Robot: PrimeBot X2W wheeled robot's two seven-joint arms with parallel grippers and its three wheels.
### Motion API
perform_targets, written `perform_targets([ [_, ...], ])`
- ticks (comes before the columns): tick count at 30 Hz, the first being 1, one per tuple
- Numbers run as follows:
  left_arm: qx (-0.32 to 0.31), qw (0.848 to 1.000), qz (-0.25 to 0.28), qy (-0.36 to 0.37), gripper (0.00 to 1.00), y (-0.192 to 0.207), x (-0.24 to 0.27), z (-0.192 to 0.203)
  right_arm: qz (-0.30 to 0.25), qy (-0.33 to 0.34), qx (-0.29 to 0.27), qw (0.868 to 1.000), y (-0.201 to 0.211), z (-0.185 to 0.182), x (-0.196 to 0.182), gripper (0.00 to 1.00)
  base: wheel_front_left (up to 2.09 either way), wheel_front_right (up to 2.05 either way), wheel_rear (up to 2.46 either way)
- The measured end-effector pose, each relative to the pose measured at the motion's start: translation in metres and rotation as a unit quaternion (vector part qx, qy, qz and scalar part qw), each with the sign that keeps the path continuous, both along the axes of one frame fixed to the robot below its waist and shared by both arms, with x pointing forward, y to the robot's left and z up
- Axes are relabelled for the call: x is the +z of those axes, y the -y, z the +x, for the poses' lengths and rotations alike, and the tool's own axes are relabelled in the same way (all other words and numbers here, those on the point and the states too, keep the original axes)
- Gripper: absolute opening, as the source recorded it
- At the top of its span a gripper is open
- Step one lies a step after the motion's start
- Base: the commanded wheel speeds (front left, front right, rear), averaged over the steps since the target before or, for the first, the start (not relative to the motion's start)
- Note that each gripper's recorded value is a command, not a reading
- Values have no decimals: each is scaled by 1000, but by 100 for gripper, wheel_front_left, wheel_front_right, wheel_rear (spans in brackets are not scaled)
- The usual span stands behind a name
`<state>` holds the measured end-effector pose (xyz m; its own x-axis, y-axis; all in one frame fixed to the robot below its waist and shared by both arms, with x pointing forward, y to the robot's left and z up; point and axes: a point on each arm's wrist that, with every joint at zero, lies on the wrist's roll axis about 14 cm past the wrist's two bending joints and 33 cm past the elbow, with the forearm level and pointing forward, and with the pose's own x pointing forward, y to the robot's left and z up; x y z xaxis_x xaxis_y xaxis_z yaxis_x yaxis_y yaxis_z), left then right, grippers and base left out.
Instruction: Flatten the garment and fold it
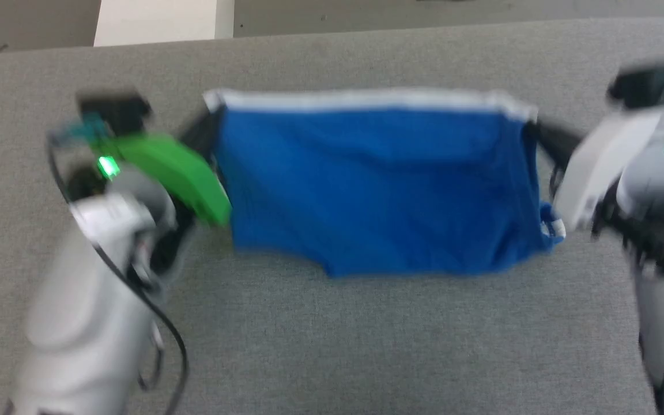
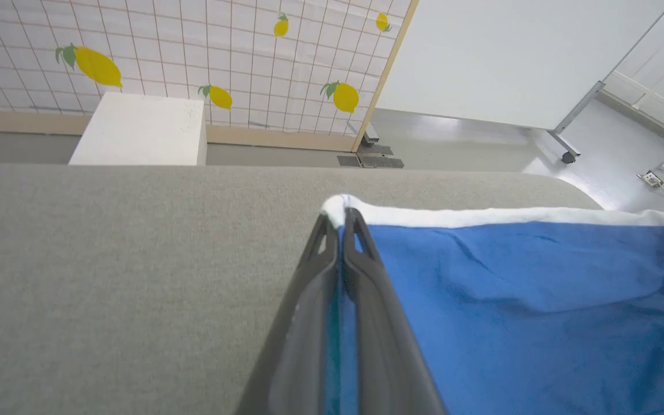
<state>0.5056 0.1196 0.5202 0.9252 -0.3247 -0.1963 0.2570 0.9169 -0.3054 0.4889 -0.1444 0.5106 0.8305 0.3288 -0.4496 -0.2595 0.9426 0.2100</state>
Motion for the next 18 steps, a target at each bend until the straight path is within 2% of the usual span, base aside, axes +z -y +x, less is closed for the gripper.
perform_targets([
  [4,14,999,20,45,0,-19,46,43,35,60,19,997,-15,46,62,0,0,0,0],
  [8,42,995,15,91,0,-34,91,84,59,121,23,991,-28,89,118,0,0,0,0],
  [14,88,983,19,159,0,-53,153,130,80,250,-11,965,-30,142,204,0,0,0,0],
  [18,115,969,14,216,0,-67,189,141,100,307,-17,946,-40,160,234,0,0,0,0],
])
